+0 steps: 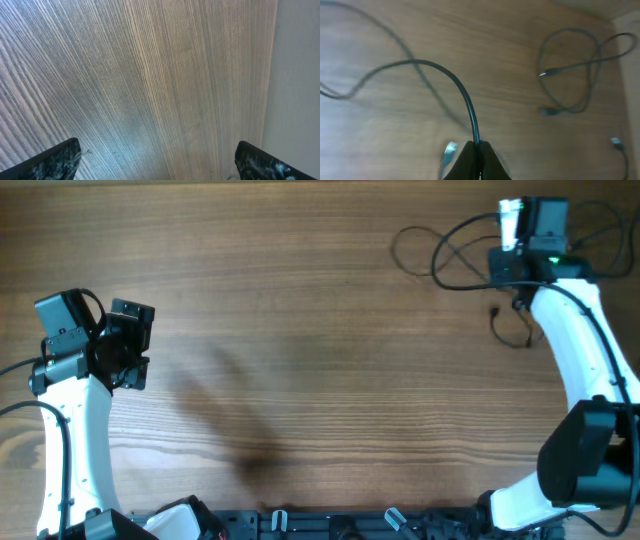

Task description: Untangle cables

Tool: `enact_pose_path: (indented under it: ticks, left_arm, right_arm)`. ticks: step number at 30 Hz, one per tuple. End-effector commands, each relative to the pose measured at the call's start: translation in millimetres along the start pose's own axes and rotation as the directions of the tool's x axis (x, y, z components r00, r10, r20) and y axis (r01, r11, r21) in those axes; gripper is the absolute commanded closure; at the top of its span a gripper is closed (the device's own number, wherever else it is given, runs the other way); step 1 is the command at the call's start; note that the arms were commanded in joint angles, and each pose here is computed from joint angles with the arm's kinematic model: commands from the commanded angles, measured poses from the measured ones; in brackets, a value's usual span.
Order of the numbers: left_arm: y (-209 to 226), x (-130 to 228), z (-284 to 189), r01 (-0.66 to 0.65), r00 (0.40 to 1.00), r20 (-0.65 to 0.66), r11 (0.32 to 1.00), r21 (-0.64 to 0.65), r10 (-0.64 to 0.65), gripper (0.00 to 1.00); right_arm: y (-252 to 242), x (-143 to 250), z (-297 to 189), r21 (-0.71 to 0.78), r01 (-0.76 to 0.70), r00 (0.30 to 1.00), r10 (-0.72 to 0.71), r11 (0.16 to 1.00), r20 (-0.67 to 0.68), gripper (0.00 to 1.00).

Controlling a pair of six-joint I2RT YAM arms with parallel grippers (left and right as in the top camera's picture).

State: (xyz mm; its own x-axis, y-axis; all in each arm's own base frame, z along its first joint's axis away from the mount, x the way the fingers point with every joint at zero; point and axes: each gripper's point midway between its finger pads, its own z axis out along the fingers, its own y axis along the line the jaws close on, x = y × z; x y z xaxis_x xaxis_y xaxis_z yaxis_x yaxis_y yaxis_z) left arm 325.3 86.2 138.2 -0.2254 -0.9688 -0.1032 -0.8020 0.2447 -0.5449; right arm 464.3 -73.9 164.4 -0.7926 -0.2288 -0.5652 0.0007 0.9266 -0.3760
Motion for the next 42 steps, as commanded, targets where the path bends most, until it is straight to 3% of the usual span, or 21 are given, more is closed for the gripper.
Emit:
enact_pose_path:
  ticks: [1, 6, 9, 13, 21, 22, 23, 25, 26, 27, 28, 32, 36, 42]
  left_arm:
    - [-6.0, -2.7, -2.6, -0.016, 1.000, 0.013, 1.000, 0.008, 0.016, 0.00]
    - [-6.0, -2.7, -2.6, -0.016, 1.000, 0.013, 1.000, 0.008, 0.016, 0.00]
    - [-6.0, -2.7, -2.6, -0.016, 1.000, 0.013, 1.000, 0.008, 0.016, 0.00]
    - [-6.0, -2.7, -2.6, -0.016, 1.000, 0.013, 1.000, 0.008, 0.016, 0.00]
    - [-6.0, -2.7, -2.6, -0.016, 1.000, 0.013, 1.000, 0.008, 0.016, 0.00]
    - [-6.0, -2.7, -2.6, -0.016, 1.000, 0.013, 1.000, 0.008, 0.016, 0.00]
    - [-6.0, -2.7, -2.6, -0.016, 1.000, 0.013, 1.000, 0.008, 0.016, 0.00]
    - [-6.0, -2.7, -2.6, -0.016, 1.000, 0.013, 1.000, 0.008, 0.016, 0.00]
    - [-6.0, -2.7, -2.6, -0.016, 1.000, 0.013, 1.000, 0.008, 0.016, 0.00]
    - [-6.0, -2.7, -2.6, -0.016, 1.000, 0.013, 1.000, 0.008, 0.016, 0.00]
    - [-6.0, -2.7, -2.6, -0.016, 1.000, 0.013, 1.000, 0.008, 0.016, 0.00]
    - [-6.0, -2.7, -2.6, -0.016, 1.000, 0.013, 1.000, 0.008, 0.016, 0.00]
    - [-6.0, -2.7, -2.6, -0.016, 1.000, 0.013, 1.000, 0.008, 0.016, 0.00]
    - [-6.0, -2.7, -2.6, -0.016, 1.000, 0.013, 1.000, 0.008, 0.016, 0.00]
  right_arm:
    - [-43.3, -3.7, -1.4, 0.111, -0.120, 0.992, 0.117, 0.987, 0.041, 0.96]
    - [-80.5, 12.2, 4.7, 0.139, -0.241, 0.971, 0.238, 0.961, 0.039, 0.95]
    - [-53.6, 4.2, 7.1, -0.068, -0.183, 0.980, 0.188, 0.981, 0.065, 0.96]
    - [-2.4, -14.8, 0.0, -0.352, -0.094, 0.978, 0.153, 0.931, 0.142, 0.93]
    - [20.6, 9.1, 44.3, -0.387, -0.115, 0.989, 0.142, 0.915, 0.042, 0.90]
    - [18.8, 10.3, 50.5, -0.370, -0.116, 0.989, 0.141, 0.922, 0.040, 0.85]
    - [16.0, 9.2, 55.6, -0.352, -0.117, 0.989, 0.143, 0.929, 0.046, 0.70]
    - [9.2, 4.0, 62.9, -0.315, -0.117, 0.987, 0.146, 0.942, 0.072, 0.60]
    - [6.1, 0.6, 64.2, -0.301, -0.120, 0.985, 0.152, 0.946, 0.085, 0.47]
    - [3.6, -4.9, 64.1, -0.296, -0.133, 0.980, 0.170, 0.946, 0.104, 0.19]
    - [1.8, -9.2, 63.7, -0.293, -0.139, 0.976, 0.181, 0.946, 0.120, 0.00]
    - [-12.6, -31.4, 46.4, -0.278, -0.208, 0.949, 0.263, 0.938, 0.176, 0.00]
    - [-33.3, -58.4, -4.8, -0.263, -0.220, 0.915, 0.292, 0.939, 0.278, 0.00]
    - [-62.5, -75.9, -131.5, -0.261, -0.266, 0.836, 0.357, 0.928, 0.417, 0.00]
